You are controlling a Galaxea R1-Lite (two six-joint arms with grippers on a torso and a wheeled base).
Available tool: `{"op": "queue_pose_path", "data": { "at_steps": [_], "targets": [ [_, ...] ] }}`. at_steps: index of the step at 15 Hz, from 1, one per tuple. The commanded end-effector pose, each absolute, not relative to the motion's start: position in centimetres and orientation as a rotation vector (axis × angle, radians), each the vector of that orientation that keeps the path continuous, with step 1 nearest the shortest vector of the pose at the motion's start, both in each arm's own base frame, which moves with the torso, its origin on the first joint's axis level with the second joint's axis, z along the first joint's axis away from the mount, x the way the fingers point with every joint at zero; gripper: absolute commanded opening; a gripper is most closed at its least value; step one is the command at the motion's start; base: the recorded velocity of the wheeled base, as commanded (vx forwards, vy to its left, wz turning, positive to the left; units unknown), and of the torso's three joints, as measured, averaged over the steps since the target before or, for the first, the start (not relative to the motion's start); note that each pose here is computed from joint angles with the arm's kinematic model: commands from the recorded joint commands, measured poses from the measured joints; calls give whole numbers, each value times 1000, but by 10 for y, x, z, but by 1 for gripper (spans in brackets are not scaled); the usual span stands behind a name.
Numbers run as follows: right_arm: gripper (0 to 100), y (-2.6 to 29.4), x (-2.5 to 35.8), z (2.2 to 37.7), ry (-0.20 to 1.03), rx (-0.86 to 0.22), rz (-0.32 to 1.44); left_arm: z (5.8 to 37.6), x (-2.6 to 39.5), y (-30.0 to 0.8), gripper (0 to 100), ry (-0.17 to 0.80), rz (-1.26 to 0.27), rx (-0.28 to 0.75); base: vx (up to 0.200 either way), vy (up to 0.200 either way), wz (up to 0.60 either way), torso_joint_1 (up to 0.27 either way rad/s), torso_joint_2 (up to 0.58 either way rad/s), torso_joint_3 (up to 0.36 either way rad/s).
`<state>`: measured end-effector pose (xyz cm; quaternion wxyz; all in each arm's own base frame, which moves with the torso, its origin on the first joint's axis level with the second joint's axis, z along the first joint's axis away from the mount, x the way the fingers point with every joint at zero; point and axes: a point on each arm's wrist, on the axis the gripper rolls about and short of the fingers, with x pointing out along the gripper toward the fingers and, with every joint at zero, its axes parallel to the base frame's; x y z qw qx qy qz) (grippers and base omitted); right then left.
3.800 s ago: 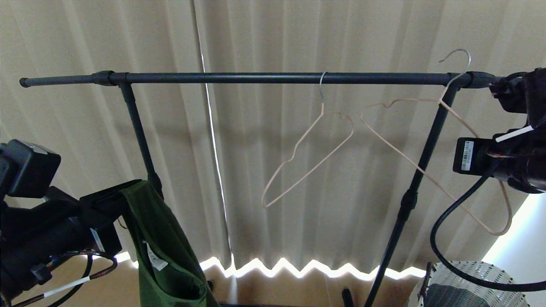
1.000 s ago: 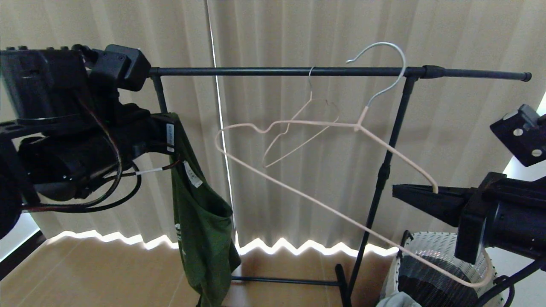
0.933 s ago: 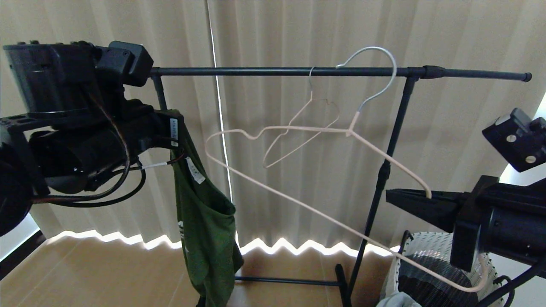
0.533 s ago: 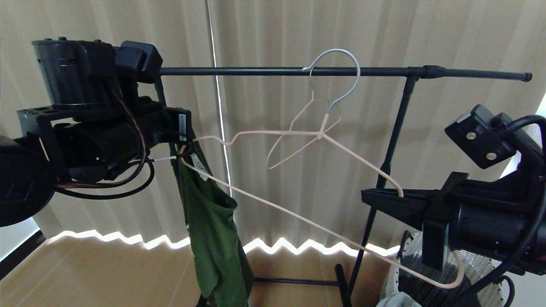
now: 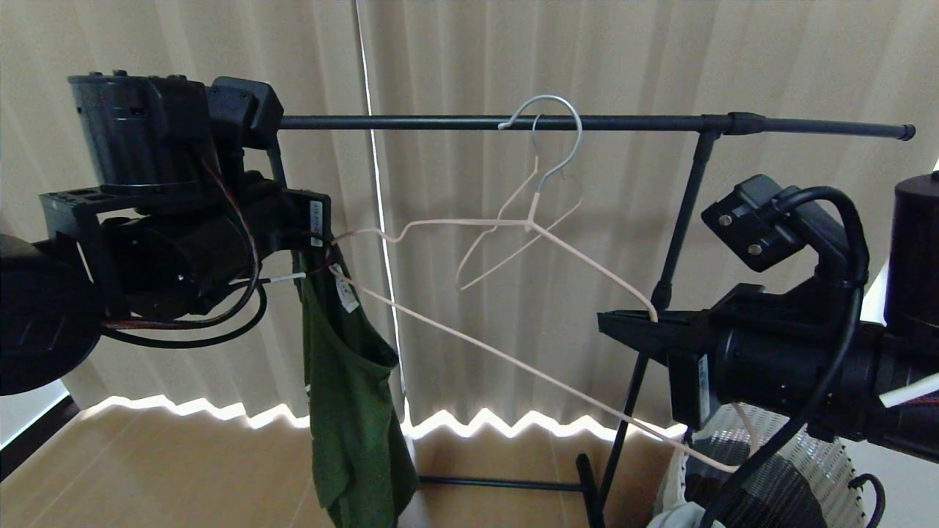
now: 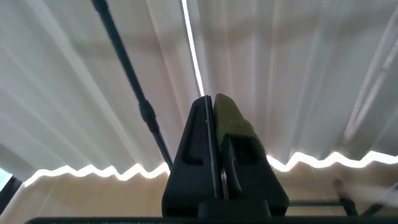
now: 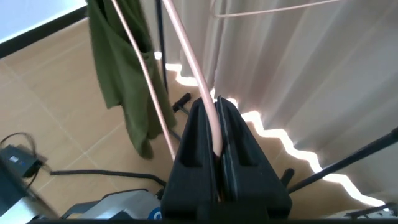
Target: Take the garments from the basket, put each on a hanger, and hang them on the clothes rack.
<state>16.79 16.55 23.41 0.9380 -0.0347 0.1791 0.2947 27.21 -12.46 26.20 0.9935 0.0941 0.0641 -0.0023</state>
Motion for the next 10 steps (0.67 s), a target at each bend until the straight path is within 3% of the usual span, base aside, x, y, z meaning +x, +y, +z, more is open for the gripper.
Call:
{"op": "queue_pose_path", "data": {
  "at_steps": [1,10],
  "targets": [
    [0,171,173,231,381,-78,596,262,271,-124,0,128,9,189,0,0,0,0,0,0],
    [0,178,169,233,353,-69,637,262,273,-124,0,128,15,189,0,0,0,0,0,0]
  ]
}}
